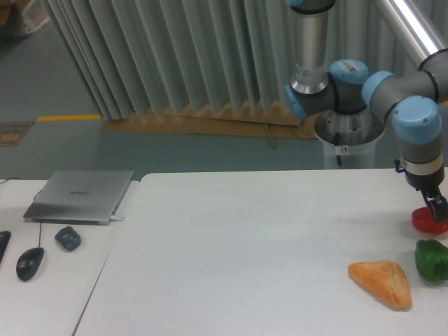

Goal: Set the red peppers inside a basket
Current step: 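Lower the gripper onto the red pepper and close on it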

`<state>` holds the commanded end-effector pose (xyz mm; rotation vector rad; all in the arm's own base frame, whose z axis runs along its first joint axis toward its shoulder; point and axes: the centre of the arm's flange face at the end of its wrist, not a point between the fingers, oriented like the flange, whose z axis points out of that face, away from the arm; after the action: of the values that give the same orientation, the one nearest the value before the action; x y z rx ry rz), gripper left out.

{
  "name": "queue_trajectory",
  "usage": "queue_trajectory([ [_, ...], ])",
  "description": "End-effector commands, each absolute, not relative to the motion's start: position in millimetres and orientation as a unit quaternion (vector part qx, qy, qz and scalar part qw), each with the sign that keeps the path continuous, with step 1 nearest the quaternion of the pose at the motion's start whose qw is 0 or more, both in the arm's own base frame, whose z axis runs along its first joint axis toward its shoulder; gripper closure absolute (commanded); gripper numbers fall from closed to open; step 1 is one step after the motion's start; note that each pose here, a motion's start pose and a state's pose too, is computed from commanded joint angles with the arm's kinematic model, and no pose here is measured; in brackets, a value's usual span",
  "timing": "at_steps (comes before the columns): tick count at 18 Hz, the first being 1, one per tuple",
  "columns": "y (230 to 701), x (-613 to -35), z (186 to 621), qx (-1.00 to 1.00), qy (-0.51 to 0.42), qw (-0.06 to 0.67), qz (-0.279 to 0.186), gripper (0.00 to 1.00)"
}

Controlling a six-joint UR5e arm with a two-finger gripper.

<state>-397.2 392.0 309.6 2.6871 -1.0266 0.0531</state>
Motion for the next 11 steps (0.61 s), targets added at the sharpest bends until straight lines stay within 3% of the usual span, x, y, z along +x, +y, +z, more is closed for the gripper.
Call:
queue_trajectory([
  [11, 406, -420, 296, 0.925, -0.354, 0.133, 0.023, 0.0],
])
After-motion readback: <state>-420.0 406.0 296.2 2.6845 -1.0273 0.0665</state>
